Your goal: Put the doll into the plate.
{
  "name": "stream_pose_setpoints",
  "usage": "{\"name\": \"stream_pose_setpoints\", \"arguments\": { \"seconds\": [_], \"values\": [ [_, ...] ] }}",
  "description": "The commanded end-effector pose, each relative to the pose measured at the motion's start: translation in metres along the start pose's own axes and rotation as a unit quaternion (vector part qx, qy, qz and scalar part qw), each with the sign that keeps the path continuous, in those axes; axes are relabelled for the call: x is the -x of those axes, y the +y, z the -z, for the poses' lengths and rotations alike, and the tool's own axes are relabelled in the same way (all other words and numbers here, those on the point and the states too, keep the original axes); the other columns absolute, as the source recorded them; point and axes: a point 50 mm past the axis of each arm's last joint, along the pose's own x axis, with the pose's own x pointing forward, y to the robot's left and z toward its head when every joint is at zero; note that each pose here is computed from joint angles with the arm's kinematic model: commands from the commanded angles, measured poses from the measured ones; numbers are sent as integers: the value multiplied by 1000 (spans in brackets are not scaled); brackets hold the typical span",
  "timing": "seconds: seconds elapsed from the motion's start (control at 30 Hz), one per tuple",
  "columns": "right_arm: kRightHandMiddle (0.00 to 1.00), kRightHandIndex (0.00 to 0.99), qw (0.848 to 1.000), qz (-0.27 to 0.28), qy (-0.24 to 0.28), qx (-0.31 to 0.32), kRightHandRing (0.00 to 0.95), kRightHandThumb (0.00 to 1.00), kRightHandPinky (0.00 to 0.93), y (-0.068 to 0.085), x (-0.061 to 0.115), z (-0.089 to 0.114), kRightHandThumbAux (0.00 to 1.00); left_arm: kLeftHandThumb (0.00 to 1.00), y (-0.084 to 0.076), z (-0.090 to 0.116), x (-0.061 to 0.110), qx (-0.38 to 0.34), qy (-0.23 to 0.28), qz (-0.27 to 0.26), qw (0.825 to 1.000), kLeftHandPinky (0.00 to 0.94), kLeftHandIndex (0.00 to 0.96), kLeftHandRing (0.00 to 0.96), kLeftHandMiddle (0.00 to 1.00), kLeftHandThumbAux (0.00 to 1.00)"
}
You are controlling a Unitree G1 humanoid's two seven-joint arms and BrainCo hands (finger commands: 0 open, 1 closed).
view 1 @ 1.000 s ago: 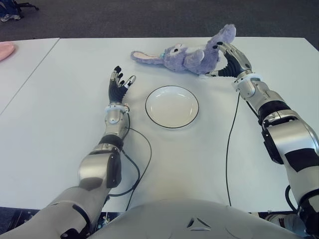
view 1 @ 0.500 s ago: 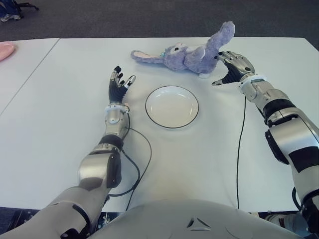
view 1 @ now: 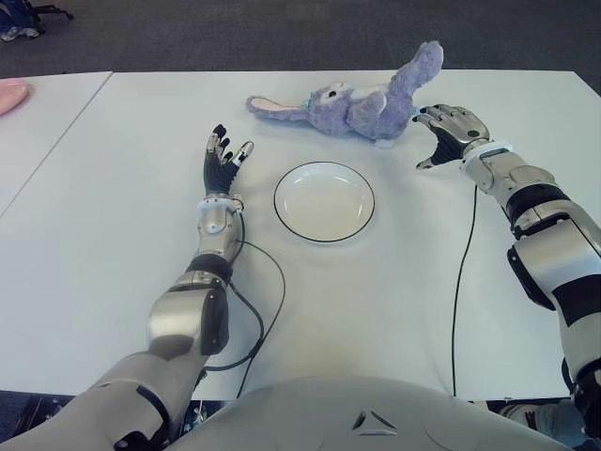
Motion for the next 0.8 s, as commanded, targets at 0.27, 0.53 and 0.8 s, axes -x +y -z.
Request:
{"name": "stream_pose_setpoints", "arguments": {
  "seconds": [0.27,0.53,0.8],
  "values": [
    [25,107,999,12,41,33,0,233,0,-30,-6,19,758,0,15,103,98,-27,244,-23,969,28,38,53,63,568],
    [31,117,998,30,51,26,0,293,0,-44,-8,23,784,0,15,103,96,-24,246,-24,969,34,37,54,63,570],
    [34,148,997,48,64,16,0,337,0,-59,-8,30,793,0,14,102,96,-26,246,-19,969,26,38,54,66,570]
  ]
}}
